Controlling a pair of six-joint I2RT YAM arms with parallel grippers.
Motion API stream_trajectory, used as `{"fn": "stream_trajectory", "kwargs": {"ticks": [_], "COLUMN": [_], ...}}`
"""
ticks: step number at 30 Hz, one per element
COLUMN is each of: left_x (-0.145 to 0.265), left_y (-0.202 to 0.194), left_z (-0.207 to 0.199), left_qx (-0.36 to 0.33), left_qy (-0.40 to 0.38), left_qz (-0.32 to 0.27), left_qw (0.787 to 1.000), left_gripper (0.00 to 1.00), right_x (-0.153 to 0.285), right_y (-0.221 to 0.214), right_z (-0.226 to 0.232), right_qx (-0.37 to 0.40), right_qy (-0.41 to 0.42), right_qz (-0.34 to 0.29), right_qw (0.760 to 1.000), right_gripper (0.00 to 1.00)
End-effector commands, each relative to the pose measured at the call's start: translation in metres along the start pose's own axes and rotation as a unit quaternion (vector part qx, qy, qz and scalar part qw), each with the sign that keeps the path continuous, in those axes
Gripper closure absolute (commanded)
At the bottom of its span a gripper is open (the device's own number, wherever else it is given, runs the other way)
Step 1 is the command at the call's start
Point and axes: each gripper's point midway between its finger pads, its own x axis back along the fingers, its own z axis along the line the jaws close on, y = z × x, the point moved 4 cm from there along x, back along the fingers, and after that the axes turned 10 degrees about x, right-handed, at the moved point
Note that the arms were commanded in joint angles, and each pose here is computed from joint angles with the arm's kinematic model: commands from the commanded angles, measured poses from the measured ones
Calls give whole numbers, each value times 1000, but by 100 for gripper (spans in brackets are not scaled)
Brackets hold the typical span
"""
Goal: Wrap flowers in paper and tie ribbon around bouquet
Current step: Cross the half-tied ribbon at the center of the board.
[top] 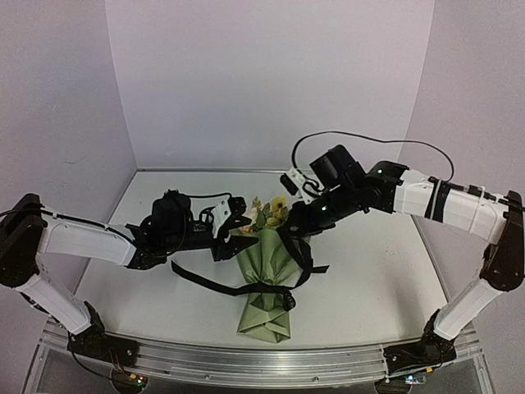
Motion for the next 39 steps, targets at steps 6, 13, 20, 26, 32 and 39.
{"fn": "stream_trajectory", "kwargs": {"ticks": [6, 13, 20, 26, 32, 39], "left_x": [-13, -23, -36, -45, -51, -23], "left_y": [8, 6, 2, 1, -1, 25], "left_z": [-8, -21, -33, -35, -27, -14], "left_qx": [-25, 6, 20, 28, 32, 5], "left_qy": [-77, -125, -148, -146, -115, -41], "left_qz": [-27, -44, -54, -63, -73, -59], "left_qw": [996, 991, 987, 987, 990, 997], "left_gripper": [45, 44, 44, 45, 75, 100], "right_x": [9, 12, 13, 15, 16, 13], "right_y": [-11, -11, -7, -3, -12, -18], "right_z": [52, 49, 52, 54, 51, 26], "right_qx": [104, 118, 115, 113, 113, 92], "right_qy": [98, 83, 87, 90, 84, 34], "right_qz": [53, 46, 42, 36, 42, 47], "right_qw": [988, 988, 989, 989, 989, 994], "right_gripper": [100, 100, 100, 100, 100, 100]}}
